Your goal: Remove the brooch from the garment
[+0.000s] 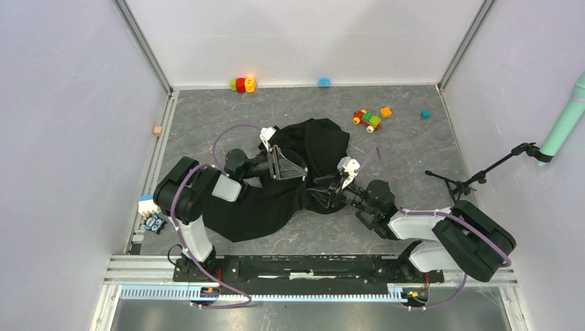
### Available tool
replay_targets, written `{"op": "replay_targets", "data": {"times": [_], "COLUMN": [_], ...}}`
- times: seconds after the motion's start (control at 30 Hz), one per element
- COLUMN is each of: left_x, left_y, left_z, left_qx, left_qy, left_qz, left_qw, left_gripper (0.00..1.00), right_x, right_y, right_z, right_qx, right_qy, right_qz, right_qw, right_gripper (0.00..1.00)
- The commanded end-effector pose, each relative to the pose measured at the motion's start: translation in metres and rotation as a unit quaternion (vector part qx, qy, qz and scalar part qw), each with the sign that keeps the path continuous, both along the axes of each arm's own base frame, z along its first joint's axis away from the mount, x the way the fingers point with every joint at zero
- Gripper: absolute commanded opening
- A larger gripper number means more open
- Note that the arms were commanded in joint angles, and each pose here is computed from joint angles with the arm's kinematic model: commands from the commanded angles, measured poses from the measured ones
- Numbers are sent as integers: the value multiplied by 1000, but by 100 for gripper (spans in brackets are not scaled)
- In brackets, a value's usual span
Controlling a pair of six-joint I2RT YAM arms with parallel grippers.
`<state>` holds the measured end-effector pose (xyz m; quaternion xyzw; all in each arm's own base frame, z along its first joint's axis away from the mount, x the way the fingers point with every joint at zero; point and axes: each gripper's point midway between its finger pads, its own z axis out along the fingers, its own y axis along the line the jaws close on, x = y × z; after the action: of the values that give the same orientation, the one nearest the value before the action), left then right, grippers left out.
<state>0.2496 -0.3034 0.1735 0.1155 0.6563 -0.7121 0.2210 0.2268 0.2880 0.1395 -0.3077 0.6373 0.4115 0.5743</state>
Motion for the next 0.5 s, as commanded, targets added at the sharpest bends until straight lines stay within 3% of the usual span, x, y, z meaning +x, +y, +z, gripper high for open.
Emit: {"op": "replay_targets", "data": {"times": [0.0, 0.27, 0.47], "left_x": [-8, -7, -6], "left_y": [0, -4, -6], "left_z": [8, 1, -20], "left_qx": [-17, 2, 80], "left_qy": [-14, -11, -26], "left_qz": [-25, -21, -1], "left_qw": [999, 1000, 996], "left_gripper": [7, 7, 9], "right_x": [-1, -5, -9], "right_y": [-5, -1, 4], "right_z": [27, 30, 29], "right_qx": [55, 74, 77], "right_qy": [-45, -41, -41], "right_qz": [-15, 1, 15], "right_qw": [997, 996, 996], "right_gripper": [47, 42, 42]}}
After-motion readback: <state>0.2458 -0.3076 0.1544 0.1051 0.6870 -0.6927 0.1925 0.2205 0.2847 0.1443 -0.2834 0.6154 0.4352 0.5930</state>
